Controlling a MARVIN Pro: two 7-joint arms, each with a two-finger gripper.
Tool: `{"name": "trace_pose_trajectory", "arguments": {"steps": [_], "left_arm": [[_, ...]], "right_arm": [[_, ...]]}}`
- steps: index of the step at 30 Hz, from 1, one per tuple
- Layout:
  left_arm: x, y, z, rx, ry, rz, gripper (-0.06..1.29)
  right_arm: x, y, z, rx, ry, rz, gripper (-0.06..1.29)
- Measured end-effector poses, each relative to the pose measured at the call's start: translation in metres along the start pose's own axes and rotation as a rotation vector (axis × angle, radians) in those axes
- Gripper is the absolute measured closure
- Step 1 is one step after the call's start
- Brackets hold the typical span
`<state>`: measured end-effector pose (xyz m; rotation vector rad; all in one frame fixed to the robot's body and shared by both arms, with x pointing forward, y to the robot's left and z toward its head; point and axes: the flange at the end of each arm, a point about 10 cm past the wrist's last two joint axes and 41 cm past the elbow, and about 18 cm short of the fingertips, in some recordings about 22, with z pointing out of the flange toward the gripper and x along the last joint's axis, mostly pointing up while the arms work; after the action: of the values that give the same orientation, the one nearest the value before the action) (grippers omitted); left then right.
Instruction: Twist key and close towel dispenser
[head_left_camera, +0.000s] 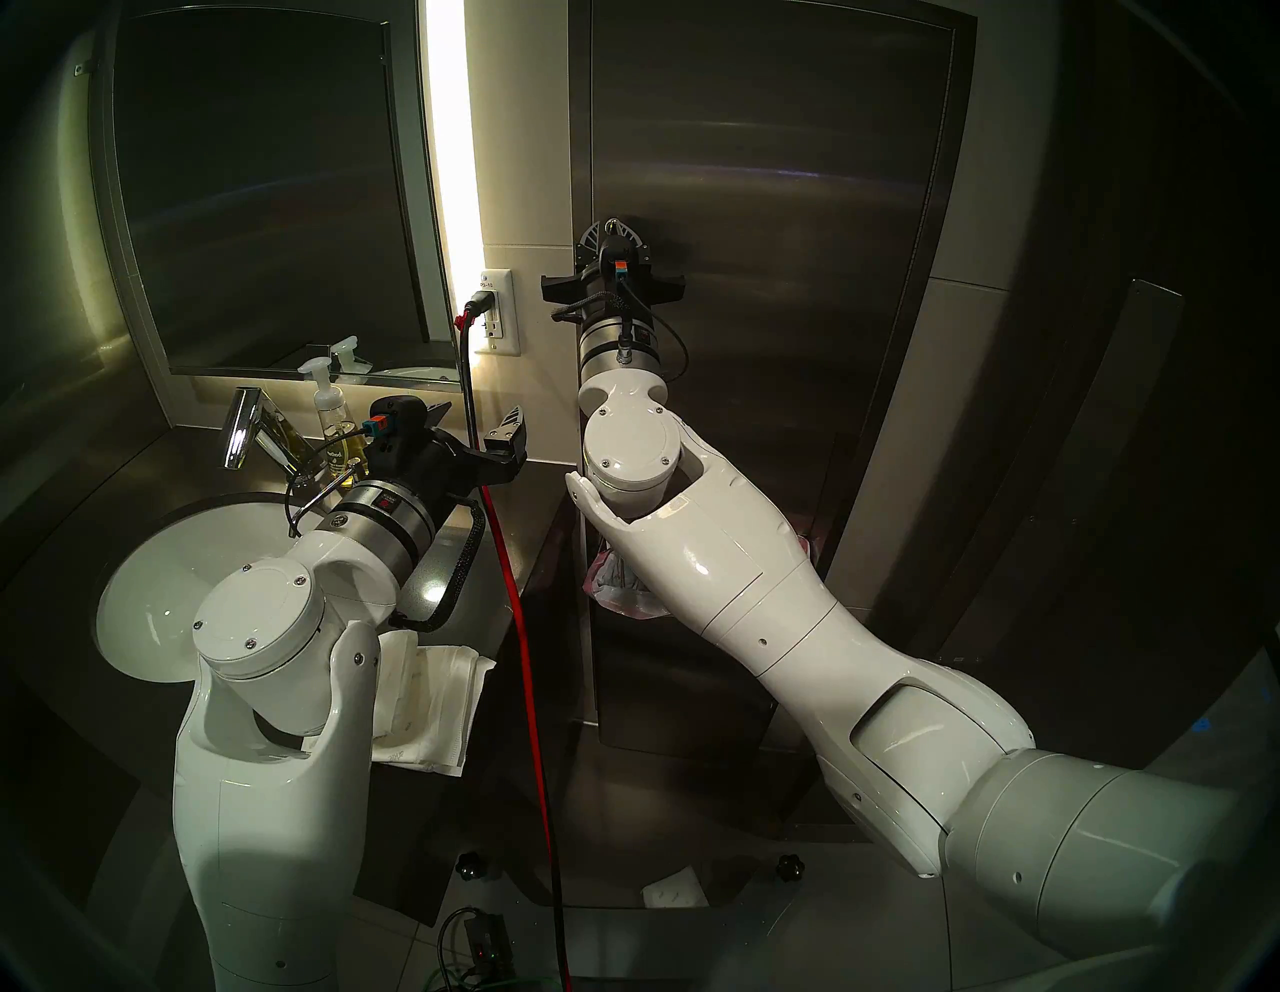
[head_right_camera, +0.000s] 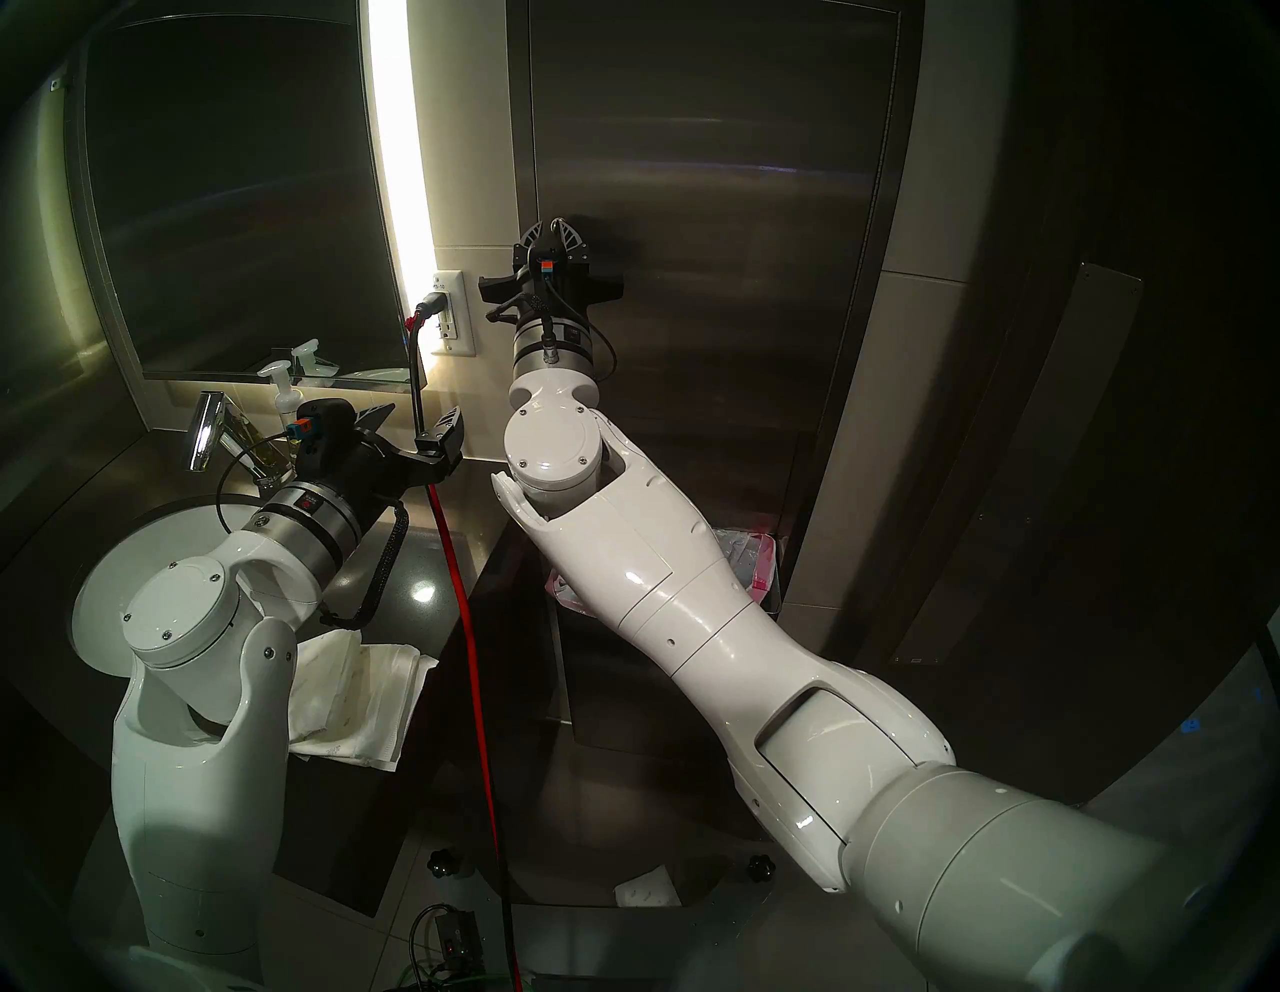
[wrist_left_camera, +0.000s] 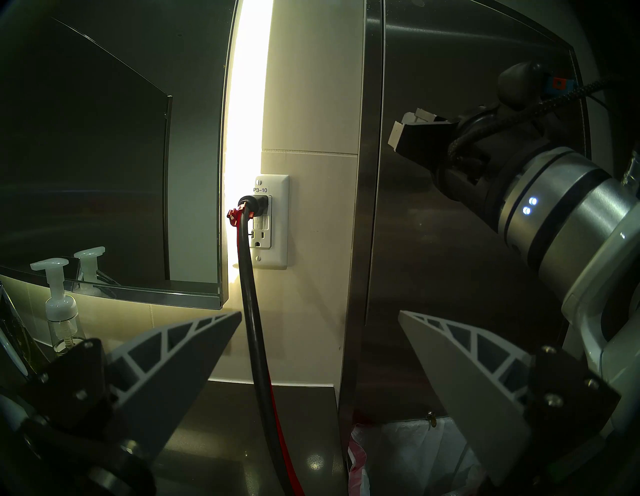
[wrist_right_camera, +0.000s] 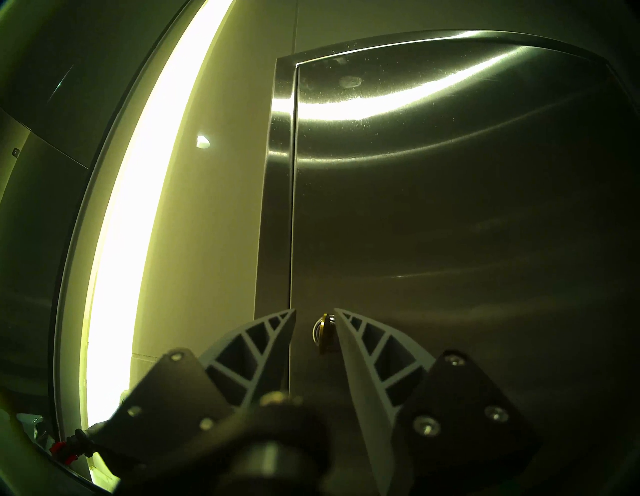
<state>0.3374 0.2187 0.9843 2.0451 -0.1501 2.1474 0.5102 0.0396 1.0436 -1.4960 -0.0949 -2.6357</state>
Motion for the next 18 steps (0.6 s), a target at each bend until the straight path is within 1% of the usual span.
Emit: {"name": "trace_pose_trajectory", "arguments": {"steps": [3, 11, 18], "left_arm": [[0.000, 0.000, 0.000, 0.000, 0.000, 0.000, 0.00], [0.000, 0.000, 0.000, 0.000, 0.000, 0.000, 0.00], [0.000, 0.000, 0.000, 0.000, 0.000, 0.000, 0.00]], "right_arm": [[-0.001, -0.001, 0.000, 0.004, 0.000, 0.003, 0.81], [-0.007, 0.000, 0.002, 0.004, -0.004, 0.006, 0.81], [-0.012, 0.005, 0.005, -0.006, -0.006, 0.009, 0.81]]}}
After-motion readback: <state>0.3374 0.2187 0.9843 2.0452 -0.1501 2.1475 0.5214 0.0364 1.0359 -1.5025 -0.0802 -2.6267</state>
